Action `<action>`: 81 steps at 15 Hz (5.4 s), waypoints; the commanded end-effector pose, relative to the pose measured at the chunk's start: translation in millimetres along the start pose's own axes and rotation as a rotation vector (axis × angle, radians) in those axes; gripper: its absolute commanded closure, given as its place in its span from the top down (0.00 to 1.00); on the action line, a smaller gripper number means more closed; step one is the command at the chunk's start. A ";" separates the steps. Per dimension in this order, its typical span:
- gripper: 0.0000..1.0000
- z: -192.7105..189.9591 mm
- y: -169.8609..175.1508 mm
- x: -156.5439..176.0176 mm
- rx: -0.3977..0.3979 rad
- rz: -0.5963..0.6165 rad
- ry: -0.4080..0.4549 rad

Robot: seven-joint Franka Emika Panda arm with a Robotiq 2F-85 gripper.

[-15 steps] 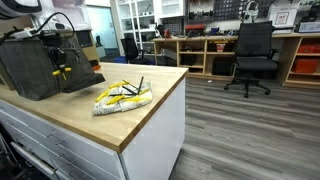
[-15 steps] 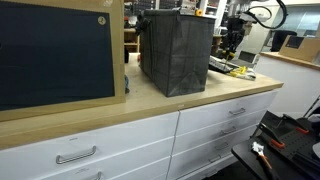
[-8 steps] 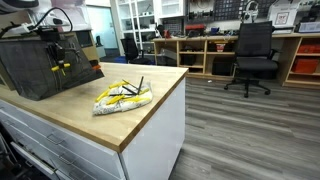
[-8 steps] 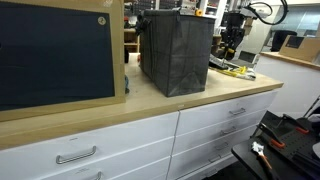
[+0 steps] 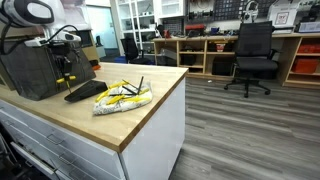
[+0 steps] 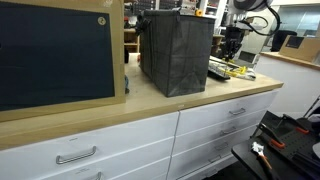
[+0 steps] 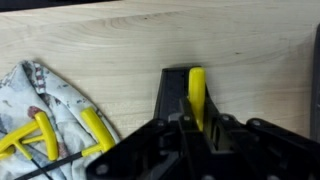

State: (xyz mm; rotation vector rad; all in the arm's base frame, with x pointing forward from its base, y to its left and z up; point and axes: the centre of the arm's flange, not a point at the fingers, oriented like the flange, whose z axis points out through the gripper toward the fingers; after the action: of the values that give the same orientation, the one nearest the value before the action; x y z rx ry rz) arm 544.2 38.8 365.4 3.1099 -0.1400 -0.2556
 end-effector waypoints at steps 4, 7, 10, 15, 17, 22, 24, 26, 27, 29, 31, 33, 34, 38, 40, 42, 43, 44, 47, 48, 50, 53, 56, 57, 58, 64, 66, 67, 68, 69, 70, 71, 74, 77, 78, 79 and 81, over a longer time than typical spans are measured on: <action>0.04 -6.7 -5.4 10.4 0.077 0.023 -0.102; 0.04 -3.0 -2.7 10.2 0.072 0.062 -0.091; 0.04 -3.6 0.9 8.9 0.070 0.137 -0.062; 0.04 1.4 4.1 11.3 0.063 0.087 -0.062; 0.04 -0.1 2.6 11.5 0.048 0.120 -0.035; 0.04 0.0 -1.0 6.9 0.073 0.322 0.032; 0.04 2.6 0.4 4.8 0.075 0.426 0.049; 0.04 4.8 3.6 3.7 0.085 0.538 0.058; 0.04 6.0 6.2 2.7 0.087 0.594 0.061; 0.04 7.4 12.7 0.5 0.097 0.704 0.065; 0.04 6.1 18.1 -2.1 0.109 0.800 0.069; 0.04 0.2 19.2 -5.1 0.122 0.860 0.096; 0.04 -3.7 18.6 -6.6 0.131 0.883 0.108; 0.04 -25.4 9.3 -15.0 0.170 0.948 0.174; 0.04 -36.2 2.9 -20.1 0.183 0.959 0.203; 0.04 -43.8 -3.1 -24.2 0.191 0.960 0.215; 0.04 -44.3 -6.1 -25.5 0.196 0.928 0.194; 0.04 -43.1 -8.4 -26.7 0.194 0.885 0.176; 0.04 -39.6 -13.7 -30.9 0.192 0.692 0.111; 0.04 -39.2 -14.6 -31.1 0.190 0.638 0.085; 0.04 -37.4 -13.2 -29.8 0.178 0.530 0.030; 0.04 -39.4 -7.4 -28.4 0.146 0.364 -0.040; 0.04 -43.8 -7.0 -25.9 0.112 0.194 -0.076; 0.04 -45.6 -9.8 -24.4 0.101 0.139 -0.085; 0.04 -48.3 -13.0 -23.1 0.089 0.085 -0.090; 0.04 -55.6 -56.2 -14.7 0.022 -0.222 -0.159; 0.04 -53.9 -75.3 -13.4 -0.005 -0.321 -0.186; 0.04 -52.2 -83.0 -12.2 -0.019 -0.372 -0.196; 0.04 -52.9 -90.6 -12.9 -0.035 -0.420 -0.210; 0.04 -51.9 -98.1 -13.7 -0.049 -0.472 -0.222; 0.04 -50.7 -103.4 -13.9 -0.067 -0.521 -0.234; 0.04 -49.9 -109.2 -14.8 -0.082 -0.573 -0.245; 0.04 -49.2 -119.9 -17.6 -0.126 -0.724 -0.280; 0.04 -51.3 -132.4 -24.2 -0.148 -0.882 -0.312; 0.04 -53.0 -137.1 -27.1 -0.148 -0.936 -0.321; 0.04 -55.1 -142.3 -30.5 -0.146 -0.989 -0.331; 0.04 -57.8 -152.0 -37.0 -0.130 -1.090 -0.356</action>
State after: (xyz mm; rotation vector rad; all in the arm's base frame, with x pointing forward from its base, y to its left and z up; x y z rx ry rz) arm 530.4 180.4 408.3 2.7231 1.2901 -0.7082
